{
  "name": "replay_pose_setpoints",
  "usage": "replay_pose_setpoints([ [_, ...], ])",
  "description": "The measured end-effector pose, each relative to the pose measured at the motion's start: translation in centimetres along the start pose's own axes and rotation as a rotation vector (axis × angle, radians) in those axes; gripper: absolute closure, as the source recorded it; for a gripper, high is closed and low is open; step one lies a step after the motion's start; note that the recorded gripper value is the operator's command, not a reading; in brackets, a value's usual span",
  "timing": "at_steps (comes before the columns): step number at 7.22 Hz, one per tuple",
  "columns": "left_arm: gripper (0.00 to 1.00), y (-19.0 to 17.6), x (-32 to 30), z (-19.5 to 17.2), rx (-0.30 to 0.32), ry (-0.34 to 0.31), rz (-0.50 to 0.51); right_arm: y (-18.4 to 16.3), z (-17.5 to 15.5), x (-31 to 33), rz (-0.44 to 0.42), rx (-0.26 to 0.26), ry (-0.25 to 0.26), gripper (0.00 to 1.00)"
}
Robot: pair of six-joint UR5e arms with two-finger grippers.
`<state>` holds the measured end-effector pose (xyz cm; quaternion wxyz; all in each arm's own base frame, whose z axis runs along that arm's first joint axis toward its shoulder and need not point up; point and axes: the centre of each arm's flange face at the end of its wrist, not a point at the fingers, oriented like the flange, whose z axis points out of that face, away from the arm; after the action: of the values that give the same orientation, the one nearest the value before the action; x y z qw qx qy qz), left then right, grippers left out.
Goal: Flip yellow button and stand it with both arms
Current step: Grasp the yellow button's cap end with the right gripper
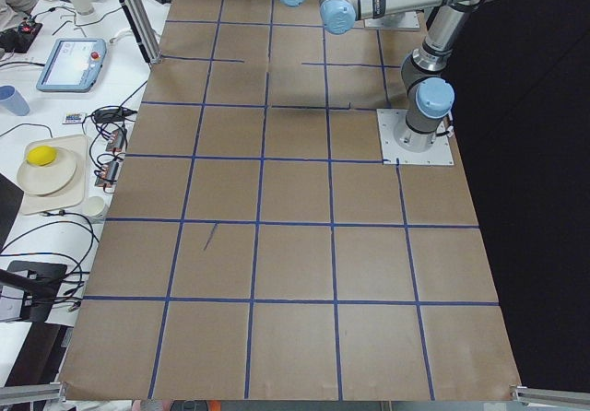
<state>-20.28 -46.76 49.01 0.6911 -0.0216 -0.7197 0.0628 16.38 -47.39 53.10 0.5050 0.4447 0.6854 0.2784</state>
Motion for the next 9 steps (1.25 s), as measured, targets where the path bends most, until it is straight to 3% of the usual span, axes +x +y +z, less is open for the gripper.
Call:
replay_pose_setpoints([
  [3,0.71,-0.1,0.0,0.0,0.001,0.001,0.007,0.7,0.1,0.2,0.020,-0.010,-0.006,0.29],
  [7,0.71,0.2,-0.6,0.0,0.001,0.000,0.020,1.1,0.1,0.2,0.036,-0.028,-0.020,0.87],
  [9,0.71,0.2,-0.6,0.0,0.001,0.000,0.026,1.0,0.1,0.2,0.039,-0.029,-0.020,0.93],
])
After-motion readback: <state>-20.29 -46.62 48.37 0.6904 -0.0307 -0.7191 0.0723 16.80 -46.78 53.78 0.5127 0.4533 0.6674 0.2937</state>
